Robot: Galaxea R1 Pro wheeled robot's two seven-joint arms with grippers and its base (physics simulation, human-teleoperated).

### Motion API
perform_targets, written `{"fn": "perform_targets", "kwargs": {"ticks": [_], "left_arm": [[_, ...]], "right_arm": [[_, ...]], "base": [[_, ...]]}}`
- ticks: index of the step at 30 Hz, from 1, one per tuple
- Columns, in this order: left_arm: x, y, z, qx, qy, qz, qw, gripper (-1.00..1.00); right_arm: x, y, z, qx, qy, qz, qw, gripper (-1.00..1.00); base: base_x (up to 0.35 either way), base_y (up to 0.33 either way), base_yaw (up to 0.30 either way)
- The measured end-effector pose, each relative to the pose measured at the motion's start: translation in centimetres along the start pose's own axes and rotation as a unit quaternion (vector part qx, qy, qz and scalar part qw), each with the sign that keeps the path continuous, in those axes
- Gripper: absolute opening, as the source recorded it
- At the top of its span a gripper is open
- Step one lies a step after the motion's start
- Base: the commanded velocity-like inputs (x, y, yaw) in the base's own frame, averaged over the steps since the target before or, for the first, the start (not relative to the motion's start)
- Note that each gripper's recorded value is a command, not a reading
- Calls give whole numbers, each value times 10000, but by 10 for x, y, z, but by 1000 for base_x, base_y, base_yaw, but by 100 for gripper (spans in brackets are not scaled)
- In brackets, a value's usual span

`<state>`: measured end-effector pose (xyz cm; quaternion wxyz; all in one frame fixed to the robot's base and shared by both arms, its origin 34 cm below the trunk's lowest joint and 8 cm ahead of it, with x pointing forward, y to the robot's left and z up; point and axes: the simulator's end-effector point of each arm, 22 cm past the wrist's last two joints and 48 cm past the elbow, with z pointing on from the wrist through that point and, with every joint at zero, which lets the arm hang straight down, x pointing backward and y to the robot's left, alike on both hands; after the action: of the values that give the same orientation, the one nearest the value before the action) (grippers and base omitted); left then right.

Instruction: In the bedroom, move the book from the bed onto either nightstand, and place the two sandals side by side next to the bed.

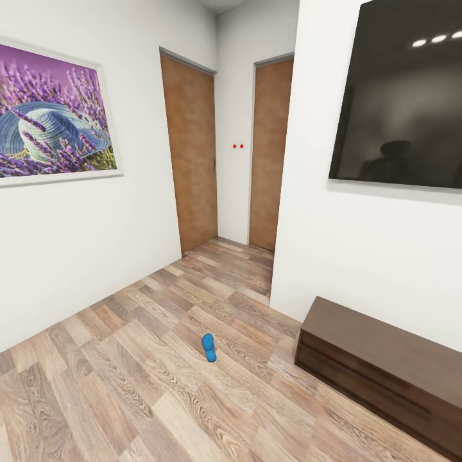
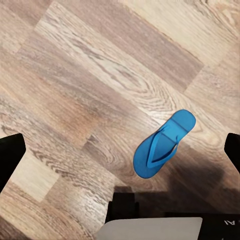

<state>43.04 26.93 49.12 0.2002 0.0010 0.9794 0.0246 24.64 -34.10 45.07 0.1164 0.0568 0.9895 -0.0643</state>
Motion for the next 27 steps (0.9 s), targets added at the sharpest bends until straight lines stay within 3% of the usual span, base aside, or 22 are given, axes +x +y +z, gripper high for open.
{"fn": "perform_targets", "kwargs": {"ticks": [27], "left_arm": [[20,-2,41,-5,-9,6,10000,100]], "right_arm": [[12,2,44,16,-15,-5,10000,100]], "base": [[0,0,0]]}}
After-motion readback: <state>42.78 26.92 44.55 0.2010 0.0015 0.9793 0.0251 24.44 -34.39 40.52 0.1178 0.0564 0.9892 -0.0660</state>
